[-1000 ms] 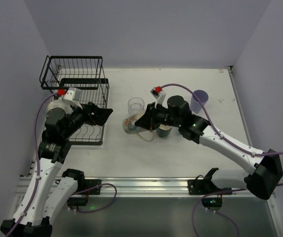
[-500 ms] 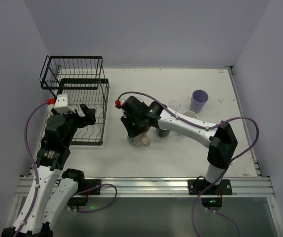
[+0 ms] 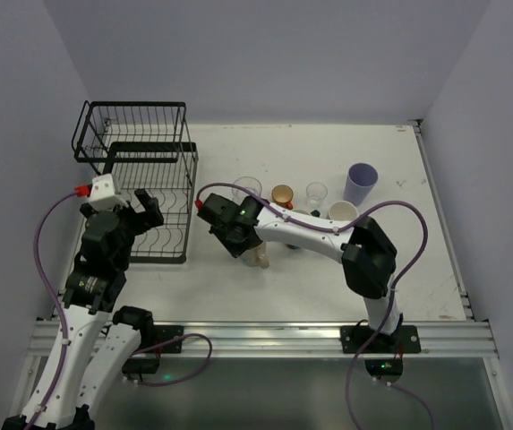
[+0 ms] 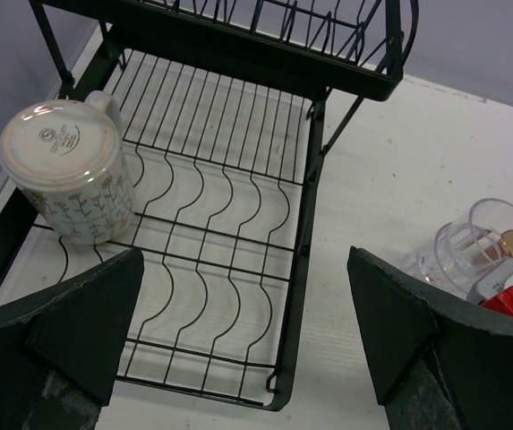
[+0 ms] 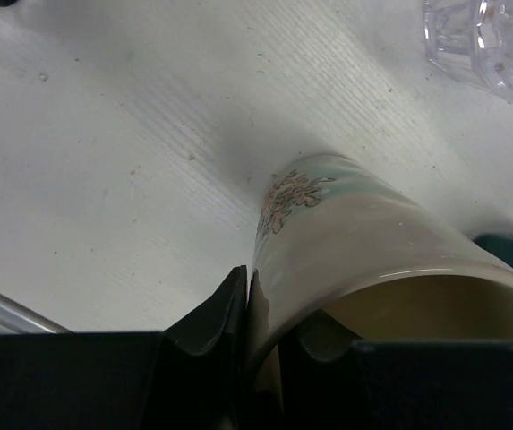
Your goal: Unload the cups from the dish rack
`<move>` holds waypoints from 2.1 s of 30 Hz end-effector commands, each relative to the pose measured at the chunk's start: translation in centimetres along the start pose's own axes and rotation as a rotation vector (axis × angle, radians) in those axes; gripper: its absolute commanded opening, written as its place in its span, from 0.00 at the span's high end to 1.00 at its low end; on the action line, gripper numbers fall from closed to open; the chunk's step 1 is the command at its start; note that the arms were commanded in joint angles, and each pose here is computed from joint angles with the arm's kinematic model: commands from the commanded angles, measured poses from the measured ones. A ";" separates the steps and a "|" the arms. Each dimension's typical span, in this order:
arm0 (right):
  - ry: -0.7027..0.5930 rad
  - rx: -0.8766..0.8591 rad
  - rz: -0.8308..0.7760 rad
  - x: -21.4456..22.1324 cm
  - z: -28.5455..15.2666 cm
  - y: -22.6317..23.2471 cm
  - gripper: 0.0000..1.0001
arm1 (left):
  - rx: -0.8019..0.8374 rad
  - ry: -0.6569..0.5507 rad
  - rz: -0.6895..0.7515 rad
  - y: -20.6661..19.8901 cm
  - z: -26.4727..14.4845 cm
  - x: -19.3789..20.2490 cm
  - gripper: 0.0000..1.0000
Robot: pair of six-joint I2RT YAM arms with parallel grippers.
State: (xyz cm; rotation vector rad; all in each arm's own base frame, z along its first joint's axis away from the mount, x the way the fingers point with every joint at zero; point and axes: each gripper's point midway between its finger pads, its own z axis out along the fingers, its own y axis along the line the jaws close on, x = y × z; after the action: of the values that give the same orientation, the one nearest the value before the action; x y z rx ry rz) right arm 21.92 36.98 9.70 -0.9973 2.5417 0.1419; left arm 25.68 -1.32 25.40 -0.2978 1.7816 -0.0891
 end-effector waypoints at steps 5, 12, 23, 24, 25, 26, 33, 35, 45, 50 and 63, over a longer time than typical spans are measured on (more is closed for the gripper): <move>-0.154 0.026 0.026 -3.0 -2.8 -0.1 0.57 | -0.088 -0.055 -0.025 1.3 -0.1 -1.5 0.00; -0.245 -0.050 0.038 -4.1 -6.0 0.3 0.27 | -0.132 -0.033 -0.024 1.8 0.7 -1.1 0.00; -0.692 -0.335 0.064 -4.9 -18.0 0.9 0.05 | -0.261 0.016 -0.021 2.7 2.8 -1.6 0.00; -0.679 -0.347 0.059 -3.7 -17.1 1.0 0.05 | -0.302 0.022 -0.017 3.5 3.1 -1.2 0.00; -0.713 -0.363 0.069 -3.8 -17.6 1.0 0.05 | -0.321 0.054 -0.012 3.8 3.8 -0.2 0.00; -0.728 -0.366 0.074 -2.9 -17.8 0.6 0.05 | -0.333 0.072 -0.010 4.2 4.1 0.3 0.00; -0.864 -0.403 0.099 -1.4 -20.1 -0.4 0.03 | -0.438 0.093 -0.084 10.5 6.4 2.9 0.00; -0.865 -0.432 0.091 -1.0 -20.3 -0.1 0.03 | -0.482 0.102 -0.089 12.0 6.8 3.2 0.00; -0.894 -0.500 0.067 -0.4 -21.7 0.6 0.02 | -0.410 0.116 0.037 12.7 9.8 3.3 0.00; -0.882 -0.501 0.052 -0.3 -21.5 0.8 0.02 | -0.436 0.124 0.096 13.4 10.9 2.6 0.00; -0.825 -0.537 0.013 -0.2 -20.3 2.0 0.01 | -0.469 0.138 0.183 14.7 14.2 1.6 0.00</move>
State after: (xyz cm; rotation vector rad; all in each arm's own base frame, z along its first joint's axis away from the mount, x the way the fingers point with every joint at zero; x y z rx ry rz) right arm 14.27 32.97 26.84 -0.8240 1.8137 1.0018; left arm 34.55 12.36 13.72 -0.4908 2.0693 0.4086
